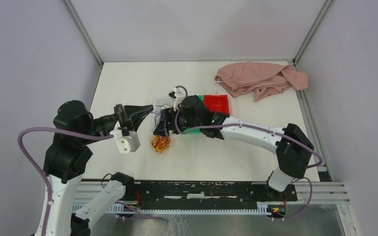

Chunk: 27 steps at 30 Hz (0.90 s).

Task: Untangle the cables
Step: Untie the cable.

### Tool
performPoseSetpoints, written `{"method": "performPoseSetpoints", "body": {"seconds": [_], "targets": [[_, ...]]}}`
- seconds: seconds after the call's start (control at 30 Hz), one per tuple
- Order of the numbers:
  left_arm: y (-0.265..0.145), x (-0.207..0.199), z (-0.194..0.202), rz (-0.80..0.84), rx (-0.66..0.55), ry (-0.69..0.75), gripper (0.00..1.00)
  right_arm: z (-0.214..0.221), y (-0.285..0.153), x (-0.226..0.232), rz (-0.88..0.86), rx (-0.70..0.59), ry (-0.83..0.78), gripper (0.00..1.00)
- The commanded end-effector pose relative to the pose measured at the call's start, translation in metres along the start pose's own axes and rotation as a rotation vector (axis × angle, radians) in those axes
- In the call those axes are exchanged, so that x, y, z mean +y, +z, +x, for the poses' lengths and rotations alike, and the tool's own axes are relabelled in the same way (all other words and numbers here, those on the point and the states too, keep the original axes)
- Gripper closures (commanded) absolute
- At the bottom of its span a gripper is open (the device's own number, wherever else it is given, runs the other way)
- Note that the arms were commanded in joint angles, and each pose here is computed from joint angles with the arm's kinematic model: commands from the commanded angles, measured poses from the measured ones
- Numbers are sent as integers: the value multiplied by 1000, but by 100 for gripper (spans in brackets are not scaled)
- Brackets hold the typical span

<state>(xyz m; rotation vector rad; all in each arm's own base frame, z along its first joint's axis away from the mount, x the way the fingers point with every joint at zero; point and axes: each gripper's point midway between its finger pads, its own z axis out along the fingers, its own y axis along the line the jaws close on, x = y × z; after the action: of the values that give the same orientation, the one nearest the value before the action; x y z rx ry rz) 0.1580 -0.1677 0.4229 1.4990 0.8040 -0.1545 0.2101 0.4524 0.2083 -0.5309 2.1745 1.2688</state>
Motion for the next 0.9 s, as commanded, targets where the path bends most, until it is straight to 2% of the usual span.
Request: {"method": "performPoseSetpoints", "body": {"seconds": [0.0,0.17,0.37,0.47,0.7,0.87], "targets": [[-10,50,-52,-126,-136,60,97,-20,10,11,-24,-70,-10,15],[-25,91,-88,-243,-196,142,97,-13,22,5,-14,-52,-9,15],[-51,144,-127,-449,-236,303,97,-4,26,5,-23,-33,-13,16],[-70,175,-138,-610,-221,383,97,2,25,1,-15,-20,-18,16],[-119,241,-145,-999,-155,427,97,17,27,-15,31,20,-32,16],[-136,254,-163,-1087,-184,485,97,28,32,-30,70,47,-37,16]]}}
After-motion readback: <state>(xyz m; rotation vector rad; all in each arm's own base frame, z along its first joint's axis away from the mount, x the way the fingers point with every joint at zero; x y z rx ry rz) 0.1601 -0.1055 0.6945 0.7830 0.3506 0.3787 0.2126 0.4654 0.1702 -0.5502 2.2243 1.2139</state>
